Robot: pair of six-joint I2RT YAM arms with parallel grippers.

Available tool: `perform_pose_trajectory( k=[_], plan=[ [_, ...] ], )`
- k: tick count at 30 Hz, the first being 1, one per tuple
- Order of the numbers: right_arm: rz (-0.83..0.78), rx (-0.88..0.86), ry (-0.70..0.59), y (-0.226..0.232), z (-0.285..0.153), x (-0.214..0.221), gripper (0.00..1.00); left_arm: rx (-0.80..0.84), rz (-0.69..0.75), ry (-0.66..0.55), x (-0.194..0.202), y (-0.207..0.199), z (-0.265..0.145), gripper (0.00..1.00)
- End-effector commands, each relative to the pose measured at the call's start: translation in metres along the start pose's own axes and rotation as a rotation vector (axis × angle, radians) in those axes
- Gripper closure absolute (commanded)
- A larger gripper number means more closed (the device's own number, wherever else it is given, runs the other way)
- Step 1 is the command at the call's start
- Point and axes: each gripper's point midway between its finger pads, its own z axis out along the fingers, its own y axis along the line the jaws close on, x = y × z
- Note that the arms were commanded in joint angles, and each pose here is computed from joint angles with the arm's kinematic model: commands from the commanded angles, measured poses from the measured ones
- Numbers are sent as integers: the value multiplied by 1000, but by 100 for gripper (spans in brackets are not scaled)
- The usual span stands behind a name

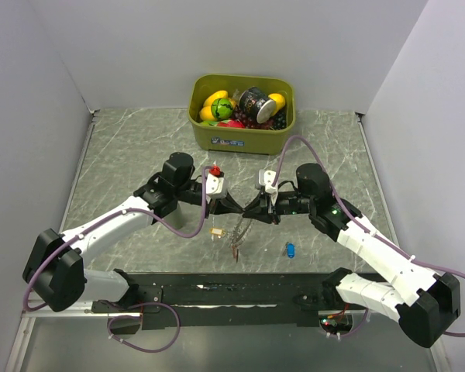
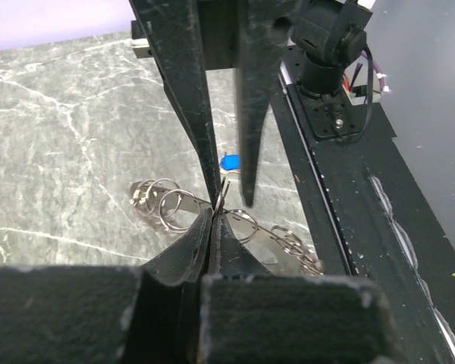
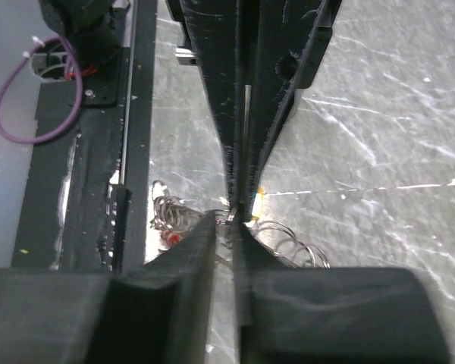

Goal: Put the keys on the keyring

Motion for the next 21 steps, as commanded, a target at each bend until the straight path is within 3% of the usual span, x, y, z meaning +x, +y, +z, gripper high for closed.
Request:
perform_pose_trajectory(
  k=[1,4,8,10,16,21],
  plan=[
    [-93,-45,-99,8,-2,-36,73,-33,107,-33,-17,6,-1,99],
    [-92,-33,-97,6,-2,-36,76,-38,113,-32,-17,6,-1,99],
    [-86,-2,-86,1,-3,-35,88,-36,109,-31,-17,5,-1,99],
    [-76,10,-84,-1,-3,-34,100,-36,108,-31,-16,5,-2,99],
    [-98,36,-92,-4,-4,-32,100,-45,105,-39,-20,7,-2,99],
    [-96,17,-94,-2,-3,-34,100,-51,112,-59,-25,8,-1,79]
  ],
)
